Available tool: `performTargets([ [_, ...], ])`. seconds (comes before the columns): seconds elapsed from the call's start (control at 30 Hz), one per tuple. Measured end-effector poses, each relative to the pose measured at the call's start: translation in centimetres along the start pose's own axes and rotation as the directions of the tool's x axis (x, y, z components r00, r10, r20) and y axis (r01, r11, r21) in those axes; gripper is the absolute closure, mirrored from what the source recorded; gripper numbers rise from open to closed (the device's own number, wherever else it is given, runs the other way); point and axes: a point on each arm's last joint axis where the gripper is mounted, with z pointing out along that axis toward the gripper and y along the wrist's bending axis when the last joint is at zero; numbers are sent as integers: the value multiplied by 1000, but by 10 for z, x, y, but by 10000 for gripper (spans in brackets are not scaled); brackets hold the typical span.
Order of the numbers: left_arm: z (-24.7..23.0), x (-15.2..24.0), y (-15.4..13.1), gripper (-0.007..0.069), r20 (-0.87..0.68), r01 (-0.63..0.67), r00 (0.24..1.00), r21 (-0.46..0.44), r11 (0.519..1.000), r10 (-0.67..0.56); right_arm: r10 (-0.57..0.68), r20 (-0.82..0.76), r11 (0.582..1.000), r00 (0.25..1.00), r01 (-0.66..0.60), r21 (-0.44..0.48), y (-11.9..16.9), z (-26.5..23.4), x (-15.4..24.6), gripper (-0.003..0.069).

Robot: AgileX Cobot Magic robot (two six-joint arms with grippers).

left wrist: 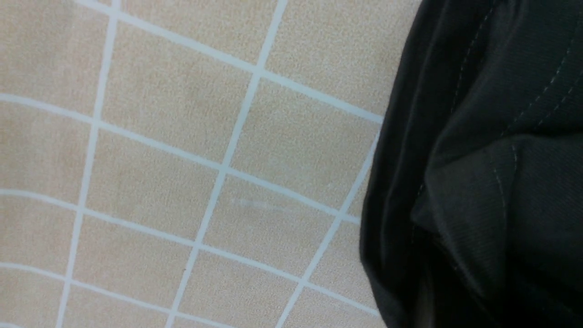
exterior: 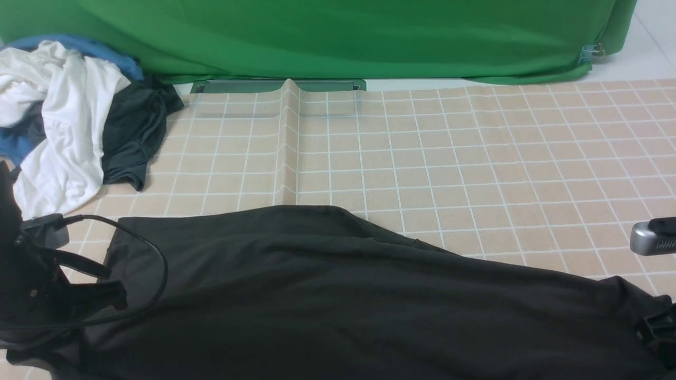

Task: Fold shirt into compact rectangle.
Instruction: 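Pull the folded dark garment lengthwise by its ends to straighten it flat on the table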

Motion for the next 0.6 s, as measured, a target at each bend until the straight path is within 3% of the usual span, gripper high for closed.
performTargets([
  [0.13,-2,-2,1,505,11,25,1000,-9,1000,-24,-1,6,1000,1000,1,1,0,0,-1,616],
  [0.3,-31,-21,-2,303,90,61,994,-9,998,-60,-1,8,1000,1000,1,2,0,0,-1,616],
  [0.43,-58,-38,-5,185,202,57,978,14,998,-59,-1,13,1000,1000,1,2,0,0,-1,616],
  [0.6,-60,-65,-17,119,298,45,952,97,994,-72,0,17,1000,1000,0,2,0,0,-2,616],
])
